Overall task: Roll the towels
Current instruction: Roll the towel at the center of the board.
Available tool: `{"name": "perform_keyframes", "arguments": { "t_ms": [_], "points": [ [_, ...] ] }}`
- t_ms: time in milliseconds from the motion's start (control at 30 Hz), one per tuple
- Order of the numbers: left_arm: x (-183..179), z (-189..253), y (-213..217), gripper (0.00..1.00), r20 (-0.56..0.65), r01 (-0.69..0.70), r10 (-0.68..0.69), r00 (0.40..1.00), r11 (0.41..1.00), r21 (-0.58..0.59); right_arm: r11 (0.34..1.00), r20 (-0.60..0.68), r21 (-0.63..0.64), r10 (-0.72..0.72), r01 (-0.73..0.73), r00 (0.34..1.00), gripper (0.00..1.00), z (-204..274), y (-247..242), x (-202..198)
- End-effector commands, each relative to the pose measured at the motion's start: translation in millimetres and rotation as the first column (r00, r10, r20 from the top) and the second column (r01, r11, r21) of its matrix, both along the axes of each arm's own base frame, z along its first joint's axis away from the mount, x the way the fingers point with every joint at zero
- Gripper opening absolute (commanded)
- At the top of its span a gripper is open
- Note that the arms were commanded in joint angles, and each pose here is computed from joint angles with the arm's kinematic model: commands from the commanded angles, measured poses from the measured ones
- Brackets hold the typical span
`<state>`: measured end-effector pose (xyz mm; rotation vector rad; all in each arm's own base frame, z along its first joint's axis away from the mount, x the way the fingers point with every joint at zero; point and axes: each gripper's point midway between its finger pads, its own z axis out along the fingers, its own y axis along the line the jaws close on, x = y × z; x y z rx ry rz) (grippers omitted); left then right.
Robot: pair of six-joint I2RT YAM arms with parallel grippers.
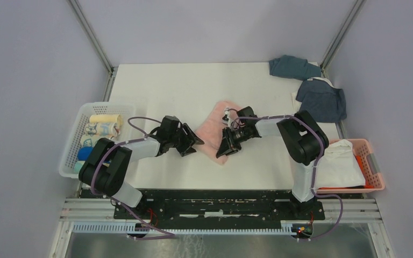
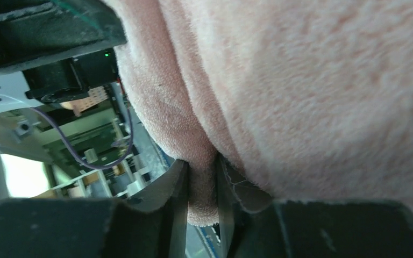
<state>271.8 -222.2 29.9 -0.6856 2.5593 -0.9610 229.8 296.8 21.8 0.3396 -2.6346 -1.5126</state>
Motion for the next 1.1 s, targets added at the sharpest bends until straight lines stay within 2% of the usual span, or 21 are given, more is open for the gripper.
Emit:
{"name": "perform_keyframes", "arguments": {
  "t_ms": [0, 133, 167, 200, 267, 467, 600, 667, 800, 1067],
  "points": [
    [-5, -31, 22, 0.64, -0.088, -0.045, 0.058, 0.994, 0.988, 0.15, 0.988, 0.202, -0.152, -0.002, 0.034, 0.979, 0.34, -2, -21, 14],
    [-9, -40, 23, 0.61, -0.122, -0.032, 0.054, 0.991, 0.984, 0.173, 0.981, 0.361, -0.189, 0.033, 0.038, 0.932, 0.44, 28, -22, 20],
    [-9, -43, 23, 0.61, -0.133, -0.028, 0.052, 0.99, 0.984, 0.175, 0.976, 0.402, -0.212, 0.046, 0.044, 0.915, 0.51, 33, -23, 21],
    [-9, -44, 22, 0.61, -0.138, -0.023, 0.048, 0.989, 0.984, 0.178, 0.972, 0.447, -0.231, 0.062, 0.049, 0.892, 0.57, 41, -23, 22],
    [-9, -43, 21, 0.61, -0.14, -0.016, 0.042, 0.989, 0.983, 0.182, 0.956, 0.541, -0.286, 0.101, 0.07, 0.835, 0.63, 51, -24, 24],
    [-6, -43, 21, 0.61, -0.144, -0.006, 0.034, 0.989, 0.981, 0.196, 0.88, 0.762, -0.439, 0.255, 0.184, 0.595, 0.67, 73, -21, 31],
    [-5, -44, 19, 0.61, -0.152, 0.002, 0.028, 0.988, 0.981, 0.193, 0.848, 0.822, -0.478, 0.339, 0.23, 0.457, 0.65, 81, -10, 28],
    [-5, -44, 19, 0.61, -0.153, 0.002, 0.028, 0.988, 0.981, 0.193, 0.842, 0.831, -0.492, 0.377, 0.223, 0.409, 0.61, 81, -1, 21],
    [-5, -44, 19, 0.61, -0.157, 0.005, 0.026, 0.987, 0.981, 0.196, 0.827, 0.825, -0.523, 0.429, 0.206, 0.368, 0.53, 74, 10, 14],
    [-5, -44, 18, 0.63, -0.161, 0.012, 0.021, 0.987, 0.98, 0.199, 0.731, 0.735, -0.65, 0.536, 0.207, 0.415, 0.52, 23, -1, 15]
  ]
}}
